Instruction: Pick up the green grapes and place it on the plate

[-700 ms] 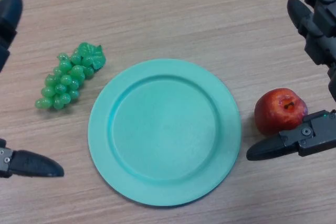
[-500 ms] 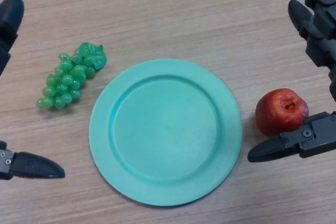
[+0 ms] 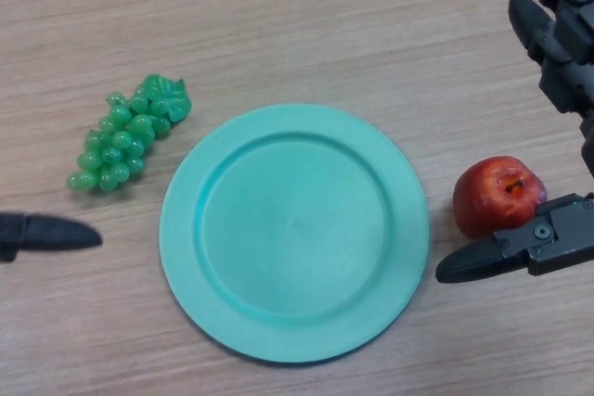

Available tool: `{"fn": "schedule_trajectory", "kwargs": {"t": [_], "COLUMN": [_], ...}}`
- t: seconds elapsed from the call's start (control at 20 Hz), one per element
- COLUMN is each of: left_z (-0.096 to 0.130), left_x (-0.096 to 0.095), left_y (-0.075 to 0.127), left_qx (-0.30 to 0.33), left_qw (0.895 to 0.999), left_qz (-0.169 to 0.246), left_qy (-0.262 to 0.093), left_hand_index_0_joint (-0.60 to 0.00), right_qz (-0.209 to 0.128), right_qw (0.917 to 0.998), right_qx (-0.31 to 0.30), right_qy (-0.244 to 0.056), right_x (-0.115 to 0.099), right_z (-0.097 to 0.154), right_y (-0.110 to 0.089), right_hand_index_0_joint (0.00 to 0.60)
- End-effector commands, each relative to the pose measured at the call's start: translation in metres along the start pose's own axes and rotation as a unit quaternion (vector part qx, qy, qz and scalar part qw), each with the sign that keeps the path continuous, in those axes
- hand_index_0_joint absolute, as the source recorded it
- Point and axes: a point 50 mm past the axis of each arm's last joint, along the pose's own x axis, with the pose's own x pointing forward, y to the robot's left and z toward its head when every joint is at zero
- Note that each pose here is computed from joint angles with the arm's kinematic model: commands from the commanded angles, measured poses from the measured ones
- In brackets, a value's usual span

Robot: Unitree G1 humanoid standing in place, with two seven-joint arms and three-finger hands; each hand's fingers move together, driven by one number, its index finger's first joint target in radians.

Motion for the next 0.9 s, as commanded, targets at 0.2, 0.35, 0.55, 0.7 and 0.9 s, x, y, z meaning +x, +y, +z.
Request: {"fn": "schedule_trajectory", "kwargs": {"t": [0.2,0.35,0.55,0.7,0.9], "left_z": [0.014,-0.005,-0.028,-0.044,-0.069], "left_x": [0.03,0.052,0.076,0.087,0.096], "left_y": [0.016,0.021,0.025,0.029,0.029], "left_qx": [0.103,0.137,0.183,0.21,0.243], "left_qw": [0.99,0.987,0.981,0.976,0.969], "left_qz": [0.033,0.045,0.057,0.057,0.044], "left_qy": [-0.087,-0.066,-0.027,-0.013,0.019], "left_hand_index_0_joint": [0.0,0.0,0.0,0.0,0.0], "right_qz": [-0.03,-0.028,-0.026,-0.027,-0.031], "right_qw": [0.9928,0.9928,0.993,0.9933,0.9938], "right_qx": [-0.014,-0.011,-0.012,-0.011,-0.011], "right_qy": [-0.115,-0.116,-0.115,-0.112,-0.107], "right_x": [-0.004,-0.003,-0.001,-0.001,-0.001], "right_z": [0.03,0.032,0.032,0.032,0.031], "right_y": [-0.008,-0.007,-0.008,-0.01,-0.014], "right_hand_index_0_joint": [0.0,0.0,0.0,0.0,0.0]}}
